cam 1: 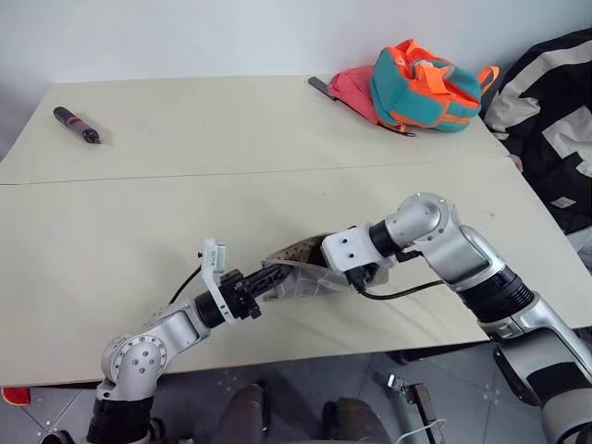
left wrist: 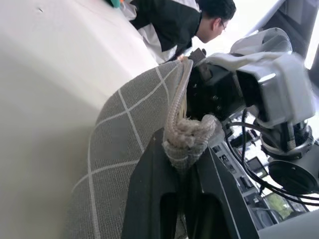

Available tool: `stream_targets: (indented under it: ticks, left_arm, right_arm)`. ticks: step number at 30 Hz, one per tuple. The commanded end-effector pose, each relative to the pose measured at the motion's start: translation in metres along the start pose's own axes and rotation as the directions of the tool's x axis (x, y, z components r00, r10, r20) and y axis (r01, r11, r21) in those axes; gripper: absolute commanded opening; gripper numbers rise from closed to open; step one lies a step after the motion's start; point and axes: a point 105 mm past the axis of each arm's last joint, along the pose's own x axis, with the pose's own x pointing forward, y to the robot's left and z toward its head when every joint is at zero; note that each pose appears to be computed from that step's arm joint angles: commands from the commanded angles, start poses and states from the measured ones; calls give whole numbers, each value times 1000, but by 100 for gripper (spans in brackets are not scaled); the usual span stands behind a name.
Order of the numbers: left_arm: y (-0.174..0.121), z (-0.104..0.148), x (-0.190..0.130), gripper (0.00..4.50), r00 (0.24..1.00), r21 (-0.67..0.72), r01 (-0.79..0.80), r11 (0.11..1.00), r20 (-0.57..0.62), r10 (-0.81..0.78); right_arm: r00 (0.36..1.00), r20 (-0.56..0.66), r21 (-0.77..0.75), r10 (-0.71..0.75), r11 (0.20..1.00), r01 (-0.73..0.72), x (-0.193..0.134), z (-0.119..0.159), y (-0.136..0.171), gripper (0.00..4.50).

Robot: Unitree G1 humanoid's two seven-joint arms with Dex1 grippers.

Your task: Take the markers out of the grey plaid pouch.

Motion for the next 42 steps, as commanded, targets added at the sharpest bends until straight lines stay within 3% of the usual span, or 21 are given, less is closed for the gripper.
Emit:
stream_targets:
  ticks: [1, 15, 20, 28, 33, 36, 39, 42]
  left_arm:
    - [-1, 12, -4, 0, 999, 41, -14, 999, 52, 12]
    - [-1, 11, -4, 0, 998, 31, -23, 999, 54, 22]
    - [0, 10, -3, 0, 999, 45, -30, 999, 46, 28]
    - [2, 21, -11, 0, 997, 99, -57, 993, 65, 50]
    - [2, 26, -10, 0, 996, 121, -59, 991, 74, 50]
    - [2, 27, -7, 0, 996, 138, -64, 988, 77, 53]
    - [4, 33, -7, 0, 993, 165, -80, 983, 103, 63]
    - [3, 35, -6, 0, 994, 189, -79, 979, 94, 62]
  right_arm:
    - [1000, -23, 5, 10, 1000, -10, 2, -6, 4, 109]
    - [998, -70, -19, -7, 1000, 5, 4, -10, -2, 109]
    - [999, 47, 14, -27, 1000, 26, 1, 11, -7, 109]
    - [948, 255, 197, -191, 970, 143, -49, 27, -38, 109]
    - [932, 296, 209, -209, 966, 150, -55, 32, -39, 108]
    - [890, 391, 253, -233, 957, 140, -58, 44, -43, 108]
    - [805, 534, 301, -258, 948, 104, -68, 69, -47, 108]
    - [736, 602, 343, -311, 932, 114, -77, 82, -56, 108]
